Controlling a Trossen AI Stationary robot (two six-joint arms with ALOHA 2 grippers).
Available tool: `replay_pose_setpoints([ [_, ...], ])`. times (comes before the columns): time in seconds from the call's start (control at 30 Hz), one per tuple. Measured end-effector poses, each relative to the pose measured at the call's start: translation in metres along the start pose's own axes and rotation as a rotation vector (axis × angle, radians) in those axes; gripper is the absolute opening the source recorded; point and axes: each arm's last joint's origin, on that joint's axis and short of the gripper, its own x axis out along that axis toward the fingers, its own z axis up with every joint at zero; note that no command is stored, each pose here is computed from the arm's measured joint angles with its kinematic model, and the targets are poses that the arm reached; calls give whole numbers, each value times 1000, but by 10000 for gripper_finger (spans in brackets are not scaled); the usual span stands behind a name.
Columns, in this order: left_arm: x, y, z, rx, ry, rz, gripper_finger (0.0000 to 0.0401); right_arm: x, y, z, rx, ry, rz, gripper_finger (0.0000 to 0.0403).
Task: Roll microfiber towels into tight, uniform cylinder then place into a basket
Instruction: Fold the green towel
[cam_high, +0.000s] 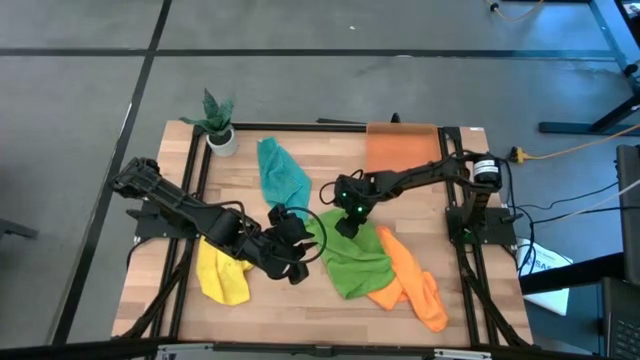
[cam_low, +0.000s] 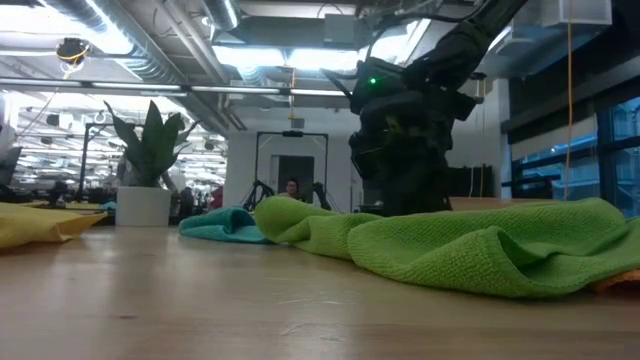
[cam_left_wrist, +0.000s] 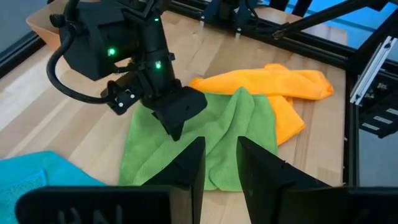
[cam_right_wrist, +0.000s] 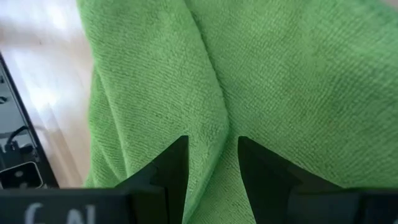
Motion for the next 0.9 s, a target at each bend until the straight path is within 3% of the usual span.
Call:
replay_pose_setpoints([
  [0.63, 0, 0, 0, 0, 0, 0, 82, 6, 1, 4, -32, -29, 26, 139],
  [0.9, 0, 0, 0, 0, 1, 0, 82, 6, 1, 5, -31, -41, 15, 88],
])
